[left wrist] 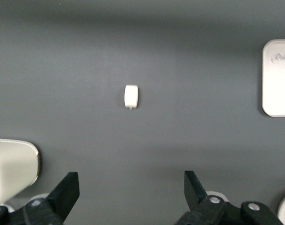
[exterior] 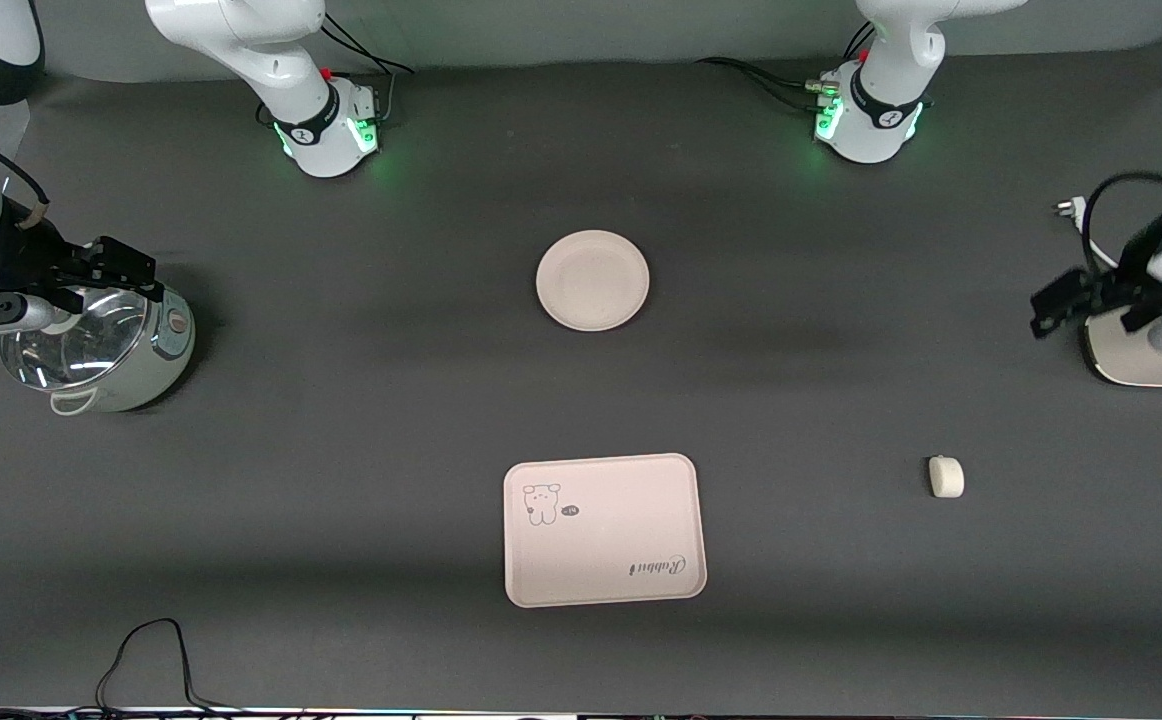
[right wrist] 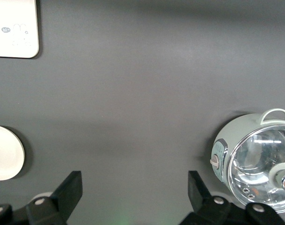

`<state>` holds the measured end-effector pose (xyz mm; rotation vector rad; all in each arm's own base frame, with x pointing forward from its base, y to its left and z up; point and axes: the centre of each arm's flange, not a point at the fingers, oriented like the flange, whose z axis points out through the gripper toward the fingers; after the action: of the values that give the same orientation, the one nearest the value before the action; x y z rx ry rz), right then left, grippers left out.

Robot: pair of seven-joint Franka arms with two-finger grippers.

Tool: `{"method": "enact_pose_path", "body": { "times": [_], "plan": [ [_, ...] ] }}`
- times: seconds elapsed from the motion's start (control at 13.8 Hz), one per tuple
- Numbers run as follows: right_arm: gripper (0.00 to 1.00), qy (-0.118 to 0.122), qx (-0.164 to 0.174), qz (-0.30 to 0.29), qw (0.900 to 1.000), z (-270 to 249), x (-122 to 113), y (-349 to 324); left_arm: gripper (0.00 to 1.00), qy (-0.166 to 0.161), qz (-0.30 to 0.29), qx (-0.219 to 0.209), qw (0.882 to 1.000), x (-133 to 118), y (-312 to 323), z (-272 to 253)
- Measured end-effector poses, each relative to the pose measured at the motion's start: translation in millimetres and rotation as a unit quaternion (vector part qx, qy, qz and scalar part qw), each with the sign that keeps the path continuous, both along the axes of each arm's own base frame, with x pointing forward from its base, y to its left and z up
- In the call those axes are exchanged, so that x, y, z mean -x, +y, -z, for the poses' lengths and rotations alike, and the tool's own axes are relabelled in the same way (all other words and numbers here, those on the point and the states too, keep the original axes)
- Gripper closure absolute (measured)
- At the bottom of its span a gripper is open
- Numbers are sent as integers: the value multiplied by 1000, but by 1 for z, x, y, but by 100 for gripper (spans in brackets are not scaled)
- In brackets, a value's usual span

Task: Place bun in plate and plate on tray
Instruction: 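Reach the left gripper down to the white bun, then grasp the bun with the left gripper while the right gripper advances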

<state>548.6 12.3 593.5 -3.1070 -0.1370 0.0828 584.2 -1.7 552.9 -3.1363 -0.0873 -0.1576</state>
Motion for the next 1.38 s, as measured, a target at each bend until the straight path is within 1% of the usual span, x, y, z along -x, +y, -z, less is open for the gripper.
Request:
{"method": "enact_pose_path", "body": {
  "times": [0.15, 0.29, 0.44, 0.58, 0.65, 0.8, 0.95, 1.02, 1.16, 1.38],
  "plan": [
    [0, 1, 0, 0, 1000, 1, 0, 0, 0, 2, -2, 1, 1000, -35, 15, 67],
    [0, 4, 0, 0, 1000, 4, -1, 0, 0, 11, 8, -2, 1000, -62, 24, 139],
    [0, 12, 1, 0, 1000, 13, -5, 0, 0, -1, 15, -1, 1000, -80, 27, 198],
    [0, 27, 1, -1, 1000, 31, -14, 2, 0, -23, 30, -3, 999, -93, 26, 249],
    [0, 35, 2, -4, 999, 43, -22, 6, 0, -28, 36, -5, 999, -97, 26, 272],
    [0, 60, 4, -17, 998, 79, -45, 22, 0, -23, 46, -10, 999, -97, 27, 308],
    [0, 96, 7, -24, 995, 136, -75, 33, 0, -13, 51, -12, 999, -95, 36, 321],
    [0, 108, 8, -26, 994, 157, -85, 36, 0, -11, 51, -13, 999, -93, 40, 323],
    [0, 117, 10, -38, 992, 176, -94, 52, 0, -9, 52, -12, 999, -89, 41, 330],
    [0, 120, 11, -53, 991, 175, -93, 71, 0, -8, 55, -9, 998, -85, 36, 343]
  ]
}}
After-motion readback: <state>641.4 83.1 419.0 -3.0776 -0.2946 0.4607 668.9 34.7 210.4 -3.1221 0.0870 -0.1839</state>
